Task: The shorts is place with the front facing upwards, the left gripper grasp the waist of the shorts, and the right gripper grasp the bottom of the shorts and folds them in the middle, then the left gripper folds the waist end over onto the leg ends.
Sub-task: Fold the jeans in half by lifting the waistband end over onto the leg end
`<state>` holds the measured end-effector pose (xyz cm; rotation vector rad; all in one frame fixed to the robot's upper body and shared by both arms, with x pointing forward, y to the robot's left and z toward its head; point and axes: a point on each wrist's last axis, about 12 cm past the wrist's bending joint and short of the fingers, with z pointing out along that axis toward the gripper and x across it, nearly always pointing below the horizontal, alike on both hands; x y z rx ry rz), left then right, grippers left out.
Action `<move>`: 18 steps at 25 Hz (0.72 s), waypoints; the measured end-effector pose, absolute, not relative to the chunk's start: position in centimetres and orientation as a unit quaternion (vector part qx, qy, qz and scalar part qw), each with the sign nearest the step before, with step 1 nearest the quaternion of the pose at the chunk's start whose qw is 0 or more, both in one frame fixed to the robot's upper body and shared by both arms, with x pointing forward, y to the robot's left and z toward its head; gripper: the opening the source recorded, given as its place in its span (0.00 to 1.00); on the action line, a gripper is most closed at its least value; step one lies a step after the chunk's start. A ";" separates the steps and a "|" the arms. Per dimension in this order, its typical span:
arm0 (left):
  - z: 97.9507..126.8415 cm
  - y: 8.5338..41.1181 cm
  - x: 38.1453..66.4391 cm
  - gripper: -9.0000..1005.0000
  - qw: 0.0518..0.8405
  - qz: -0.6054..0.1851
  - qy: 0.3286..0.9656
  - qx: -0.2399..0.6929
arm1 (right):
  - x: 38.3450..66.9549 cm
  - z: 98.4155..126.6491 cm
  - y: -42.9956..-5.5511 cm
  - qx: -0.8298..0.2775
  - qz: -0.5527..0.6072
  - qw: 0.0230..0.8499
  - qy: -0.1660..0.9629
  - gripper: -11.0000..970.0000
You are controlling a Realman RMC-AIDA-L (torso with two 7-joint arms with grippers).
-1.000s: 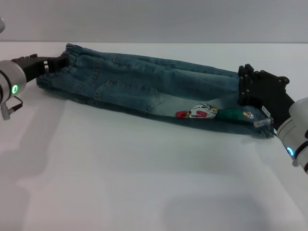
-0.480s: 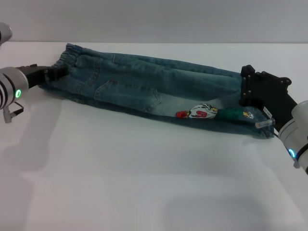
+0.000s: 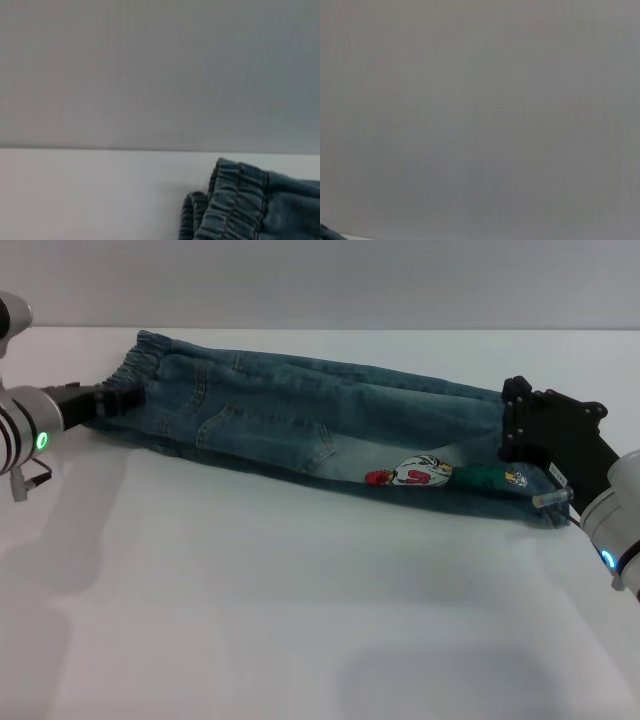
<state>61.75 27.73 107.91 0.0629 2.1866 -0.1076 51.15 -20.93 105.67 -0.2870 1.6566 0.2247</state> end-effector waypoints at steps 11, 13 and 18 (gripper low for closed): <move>107.5 27.7 61.7 0.85 0.447 -0.044 0.893 0.026 | 51.2 105.9 -20.8 -0.126 0.101 0.663 0.731 0.01; 107.7 27.7 61.6 0.85 0.450 -0.046 0.891 0.025 | 51.1 105.9 -20.8 -0.126 0.101 0.662 0.732 0.01; 107.9 28.1 61.7 0.85 0.456 -0.040 0.889 0.020 | 51.0 105.8 -20.9 -0.125 0.100 0.661 0.733 0.01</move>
